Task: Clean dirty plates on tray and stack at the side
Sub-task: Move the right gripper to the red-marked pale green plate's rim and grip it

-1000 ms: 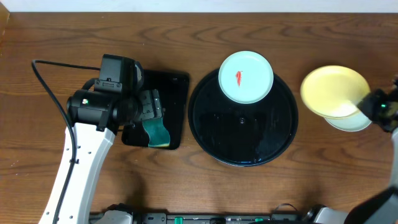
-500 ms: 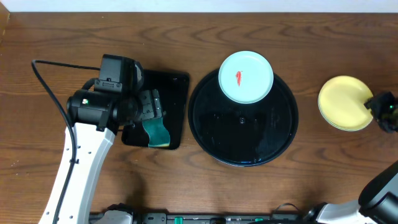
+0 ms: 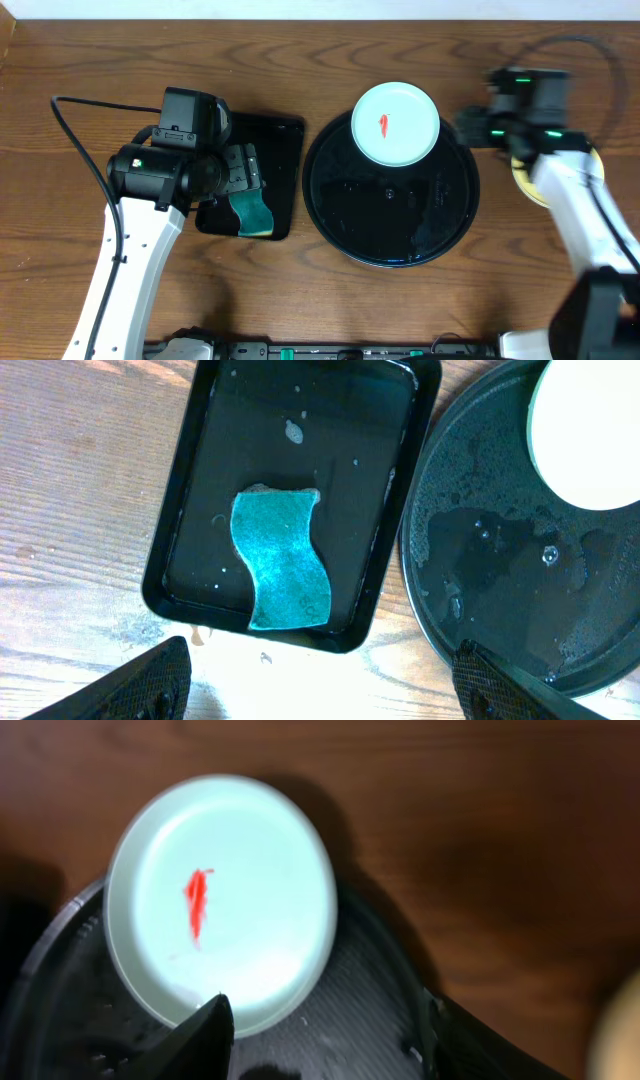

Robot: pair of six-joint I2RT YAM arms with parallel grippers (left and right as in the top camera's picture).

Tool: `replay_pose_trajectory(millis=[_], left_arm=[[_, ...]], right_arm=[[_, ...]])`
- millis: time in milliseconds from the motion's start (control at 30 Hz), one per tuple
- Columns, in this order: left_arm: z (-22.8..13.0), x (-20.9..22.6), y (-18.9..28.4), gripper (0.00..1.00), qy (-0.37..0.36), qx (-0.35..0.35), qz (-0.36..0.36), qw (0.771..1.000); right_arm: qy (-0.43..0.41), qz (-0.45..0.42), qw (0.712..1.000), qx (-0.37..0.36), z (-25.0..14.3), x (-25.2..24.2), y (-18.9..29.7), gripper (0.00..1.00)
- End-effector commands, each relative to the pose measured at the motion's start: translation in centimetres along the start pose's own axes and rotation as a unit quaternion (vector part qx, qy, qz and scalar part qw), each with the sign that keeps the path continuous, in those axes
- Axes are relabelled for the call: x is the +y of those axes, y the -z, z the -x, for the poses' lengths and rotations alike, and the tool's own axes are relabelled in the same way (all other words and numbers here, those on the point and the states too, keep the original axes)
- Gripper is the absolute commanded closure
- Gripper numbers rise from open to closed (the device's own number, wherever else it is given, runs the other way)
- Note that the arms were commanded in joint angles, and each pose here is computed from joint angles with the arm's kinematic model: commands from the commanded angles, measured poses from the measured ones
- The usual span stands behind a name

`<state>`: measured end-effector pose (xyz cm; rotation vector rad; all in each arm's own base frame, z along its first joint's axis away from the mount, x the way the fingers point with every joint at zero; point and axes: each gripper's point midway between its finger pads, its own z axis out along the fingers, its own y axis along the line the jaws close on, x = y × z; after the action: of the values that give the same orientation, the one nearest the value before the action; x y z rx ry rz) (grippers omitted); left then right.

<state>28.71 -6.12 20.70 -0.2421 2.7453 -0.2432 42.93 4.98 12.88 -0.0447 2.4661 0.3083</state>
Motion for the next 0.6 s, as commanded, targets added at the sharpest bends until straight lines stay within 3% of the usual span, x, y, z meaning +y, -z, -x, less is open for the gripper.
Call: replay_pose_trajectory(millis=[0,167,367,500,567], left_arm=[[0.1,0.0,0.2,0.16,0.004,-0.003,-0.001,1.0],[0.1,0.0,0.2,0.16,0.005,-0.003,-0.001,1.0],[0.1,0.0,0.2,0.16,0.004,-0.003,-0.002,1.0],[0.1,0.0,0.2,0.16,0.004,-0.003,-0.001,1.0],[0.1,0.0,0.2,0.16,0.004,-0.003,-0.002,1.0]], right_arm=[[0.071,-0.077,0.994,0.03,-1.8,-0.6,-4.0,0.43],[0.099,-0.084,0.991,0.039,-3.3,-0.6,-9.2,0.49],[0.044,-0.092,0.994,0.039,-4.1,-1.7,-11.0,0.6],[0.016,-0.064,0.996,0.053,-4.8,-0.9,-11.1,0.96],[0.015,-0.045,0.997,0.067,-5.4,-0.1,-10.8,0.99]])
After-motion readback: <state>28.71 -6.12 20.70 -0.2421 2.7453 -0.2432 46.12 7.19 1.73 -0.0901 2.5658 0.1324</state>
